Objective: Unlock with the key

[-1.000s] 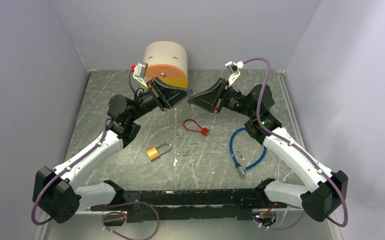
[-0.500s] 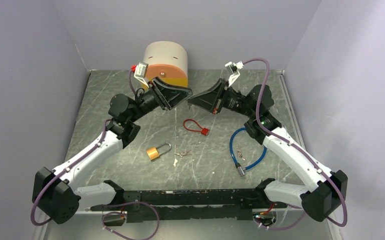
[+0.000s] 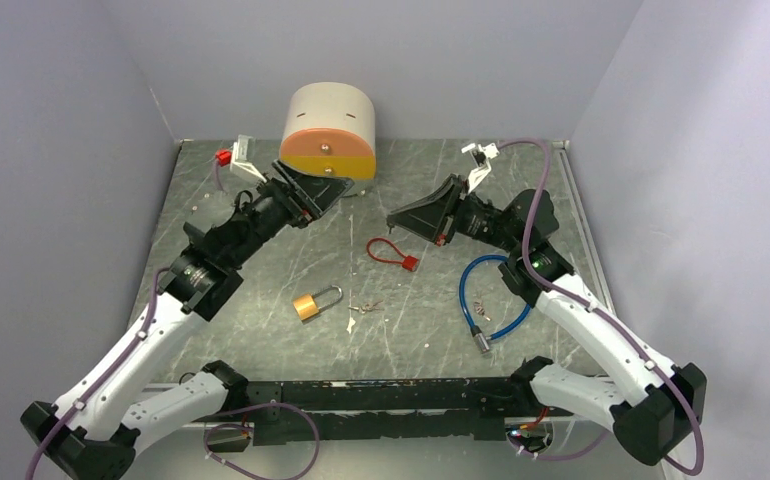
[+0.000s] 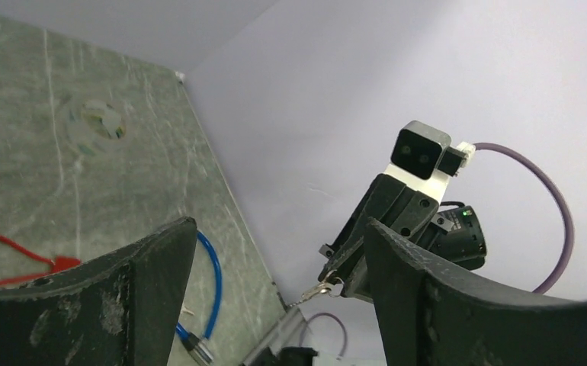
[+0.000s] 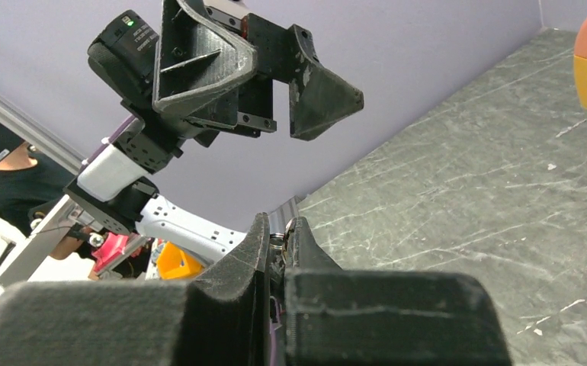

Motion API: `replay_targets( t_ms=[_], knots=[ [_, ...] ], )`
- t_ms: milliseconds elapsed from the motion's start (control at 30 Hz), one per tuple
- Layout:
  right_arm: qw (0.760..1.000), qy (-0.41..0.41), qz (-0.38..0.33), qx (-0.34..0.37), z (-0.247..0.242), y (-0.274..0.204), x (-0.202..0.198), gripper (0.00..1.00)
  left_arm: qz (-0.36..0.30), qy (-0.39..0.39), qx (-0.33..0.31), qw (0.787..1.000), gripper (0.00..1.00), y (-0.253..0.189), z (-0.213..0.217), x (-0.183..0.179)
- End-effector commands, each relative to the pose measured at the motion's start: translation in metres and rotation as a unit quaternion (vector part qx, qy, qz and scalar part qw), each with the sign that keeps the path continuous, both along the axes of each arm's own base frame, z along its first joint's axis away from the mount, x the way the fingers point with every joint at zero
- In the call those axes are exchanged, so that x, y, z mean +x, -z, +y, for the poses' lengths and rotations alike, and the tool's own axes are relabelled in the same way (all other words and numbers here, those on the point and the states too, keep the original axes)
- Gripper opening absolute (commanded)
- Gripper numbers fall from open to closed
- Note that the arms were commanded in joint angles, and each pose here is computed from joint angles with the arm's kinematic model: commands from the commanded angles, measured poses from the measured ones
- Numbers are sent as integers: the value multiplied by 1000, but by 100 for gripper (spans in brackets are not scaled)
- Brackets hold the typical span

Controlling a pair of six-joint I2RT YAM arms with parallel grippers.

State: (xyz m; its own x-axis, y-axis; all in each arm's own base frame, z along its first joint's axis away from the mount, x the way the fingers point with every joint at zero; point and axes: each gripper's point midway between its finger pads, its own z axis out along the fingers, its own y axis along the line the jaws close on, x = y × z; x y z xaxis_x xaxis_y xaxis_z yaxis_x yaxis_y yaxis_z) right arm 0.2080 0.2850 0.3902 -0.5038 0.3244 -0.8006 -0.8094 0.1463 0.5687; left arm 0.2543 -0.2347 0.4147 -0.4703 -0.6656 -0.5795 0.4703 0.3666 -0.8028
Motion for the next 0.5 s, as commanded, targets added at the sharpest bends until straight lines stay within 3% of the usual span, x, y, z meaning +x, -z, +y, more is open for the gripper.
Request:
replay_targets(
  t_ms=[0, 267, 467],
  knots=[
    [1000, 6, -14, 24, -4, -13, -2, 0, 109, 52, -22, 993, 84, 13, -17, -8],
    [999, -8, -10, 49, 3, -21, 4, 0, 194, 164, -130, 958, 84, -2, -50, -18],
    [999, -6, -9, 45, 5, -20, 8, 0, 256, 193, -173, 931, 73, 10, -60, -16]
  ],
)
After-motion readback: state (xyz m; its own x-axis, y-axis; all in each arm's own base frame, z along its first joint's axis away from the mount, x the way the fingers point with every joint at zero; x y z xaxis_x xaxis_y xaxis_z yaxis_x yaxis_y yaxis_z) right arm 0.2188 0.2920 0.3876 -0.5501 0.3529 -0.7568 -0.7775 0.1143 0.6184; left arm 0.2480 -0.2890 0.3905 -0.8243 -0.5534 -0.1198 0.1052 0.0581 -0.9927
